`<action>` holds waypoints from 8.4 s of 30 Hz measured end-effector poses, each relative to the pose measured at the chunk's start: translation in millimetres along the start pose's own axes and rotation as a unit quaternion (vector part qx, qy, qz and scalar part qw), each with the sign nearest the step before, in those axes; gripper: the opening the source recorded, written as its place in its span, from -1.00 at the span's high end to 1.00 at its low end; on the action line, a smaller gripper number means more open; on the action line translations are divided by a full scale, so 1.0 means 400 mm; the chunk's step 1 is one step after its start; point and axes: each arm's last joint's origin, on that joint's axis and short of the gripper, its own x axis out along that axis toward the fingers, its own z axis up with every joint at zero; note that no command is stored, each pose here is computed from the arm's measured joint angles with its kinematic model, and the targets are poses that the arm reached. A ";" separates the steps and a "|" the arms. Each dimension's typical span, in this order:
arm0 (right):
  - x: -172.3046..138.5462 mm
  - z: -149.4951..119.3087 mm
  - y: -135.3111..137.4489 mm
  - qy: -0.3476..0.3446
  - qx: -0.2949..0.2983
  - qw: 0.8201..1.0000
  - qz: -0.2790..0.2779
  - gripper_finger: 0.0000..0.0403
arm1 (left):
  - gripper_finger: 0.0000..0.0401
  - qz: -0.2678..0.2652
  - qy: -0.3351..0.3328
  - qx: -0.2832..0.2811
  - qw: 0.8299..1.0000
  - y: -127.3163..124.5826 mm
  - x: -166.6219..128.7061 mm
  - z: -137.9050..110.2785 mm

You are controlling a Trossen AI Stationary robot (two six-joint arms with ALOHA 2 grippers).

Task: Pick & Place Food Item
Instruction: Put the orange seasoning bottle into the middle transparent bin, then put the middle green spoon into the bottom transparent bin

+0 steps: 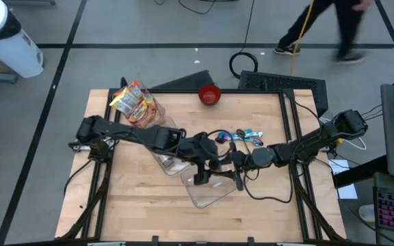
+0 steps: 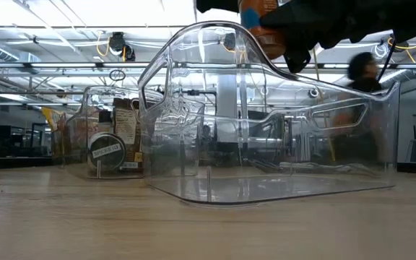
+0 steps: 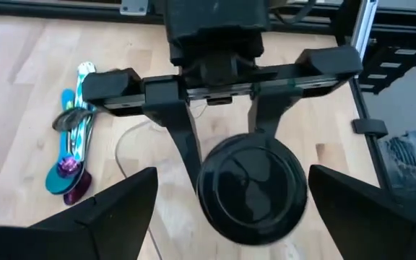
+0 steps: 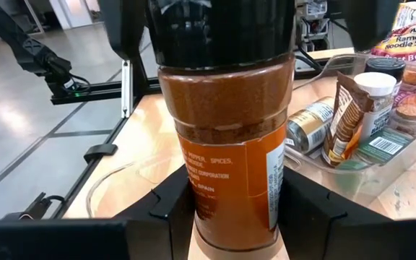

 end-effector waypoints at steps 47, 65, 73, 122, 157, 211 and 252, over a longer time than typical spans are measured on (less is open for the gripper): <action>-0.088 0.057 0.005 -0.052 -0.015 0.998 0.015 -0.43 | -0.04 0.185 0.063 -0.097 0.976 -0.004 -0.240 -0.085; -0.091 0.047 0.002 -0.047 -0.016 0.999 0.014 -0.40 | -0.04 0.174 0.147 -0.196 0.954 0.022 -0.052 -0.286; -0.091 0.047 0.002 -0.048 -0.016 0.999 0.014 -0.42 | -0.07 0.187 0.155 -0.230 0.943 0.054 -0.002 -0.359; -0.222 0.062 -0.030 0.026 -0.034 0.995 -0.089 -0.37 | -0.56 0.183 -0.156 -0.179 0.954 0.123 -0.361 -0.413; -0.185 -0.255 -0.260 0.280 0.194 0.849 -0.404 0.25 | -0.56 0.101 -0.347 -0.144 0.921 0.169 -0.243 -0.685; -0.212 -0.231 -0.275 0.370 0.009 0.880 -0.299 0.22 | -0.56 0.092 -0.349 -0.165 0.918 0.169 -0.244 -0.684; -0.319 -0.198 -0.244 0.342 0.182 0.862 -0.327 0.99 | -0.56 0.087 -0.350 -0.177 0.916 0.169 -0.244 -0.684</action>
